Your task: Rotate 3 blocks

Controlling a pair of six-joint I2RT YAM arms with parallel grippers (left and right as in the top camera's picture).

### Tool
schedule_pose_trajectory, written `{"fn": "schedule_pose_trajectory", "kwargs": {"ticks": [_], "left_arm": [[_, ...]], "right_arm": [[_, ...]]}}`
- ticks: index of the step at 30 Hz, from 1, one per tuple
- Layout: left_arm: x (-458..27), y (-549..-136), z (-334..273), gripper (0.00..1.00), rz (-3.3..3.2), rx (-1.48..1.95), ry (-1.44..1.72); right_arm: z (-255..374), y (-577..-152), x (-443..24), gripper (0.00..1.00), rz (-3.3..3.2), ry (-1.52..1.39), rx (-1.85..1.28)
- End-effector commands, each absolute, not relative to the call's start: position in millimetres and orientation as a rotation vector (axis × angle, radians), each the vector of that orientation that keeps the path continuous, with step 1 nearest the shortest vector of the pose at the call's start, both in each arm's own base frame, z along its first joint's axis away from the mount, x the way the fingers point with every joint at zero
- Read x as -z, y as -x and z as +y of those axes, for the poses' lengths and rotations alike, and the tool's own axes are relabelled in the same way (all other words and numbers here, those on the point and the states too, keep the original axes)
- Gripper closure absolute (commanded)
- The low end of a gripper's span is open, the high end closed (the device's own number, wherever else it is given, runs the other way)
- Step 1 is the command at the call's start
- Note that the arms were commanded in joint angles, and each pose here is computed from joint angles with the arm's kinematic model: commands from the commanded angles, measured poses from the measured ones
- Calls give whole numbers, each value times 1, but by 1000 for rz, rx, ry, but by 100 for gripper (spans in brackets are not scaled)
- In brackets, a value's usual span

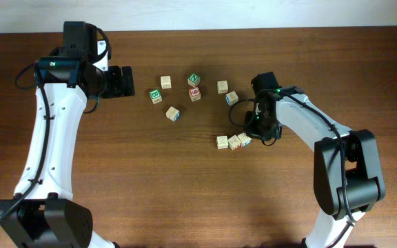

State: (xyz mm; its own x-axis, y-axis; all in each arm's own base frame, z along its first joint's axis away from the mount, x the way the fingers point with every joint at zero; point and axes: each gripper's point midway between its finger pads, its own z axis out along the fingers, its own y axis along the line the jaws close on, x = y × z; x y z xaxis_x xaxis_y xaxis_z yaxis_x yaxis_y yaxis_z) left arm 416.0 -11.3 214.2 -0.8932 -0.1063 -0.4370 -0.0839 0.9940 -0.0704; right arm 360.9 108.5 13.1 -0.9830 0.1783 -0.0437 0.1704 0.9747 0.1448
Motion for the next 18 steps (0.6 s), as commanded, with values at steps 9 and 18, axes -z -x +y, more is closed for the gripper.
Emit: {"fn": "schedule_pose_trajectory", "kwargs": {"ticks": [9,18], "left_arm": [[-218,-418,-9,1,2670,61,143],[-218,-418,-9,1,2670,61,143]], "right_arm": [[160,-339,-14,84,3130,-200,-404],[181,-357,-45,85,3070,-52,-432]]}}
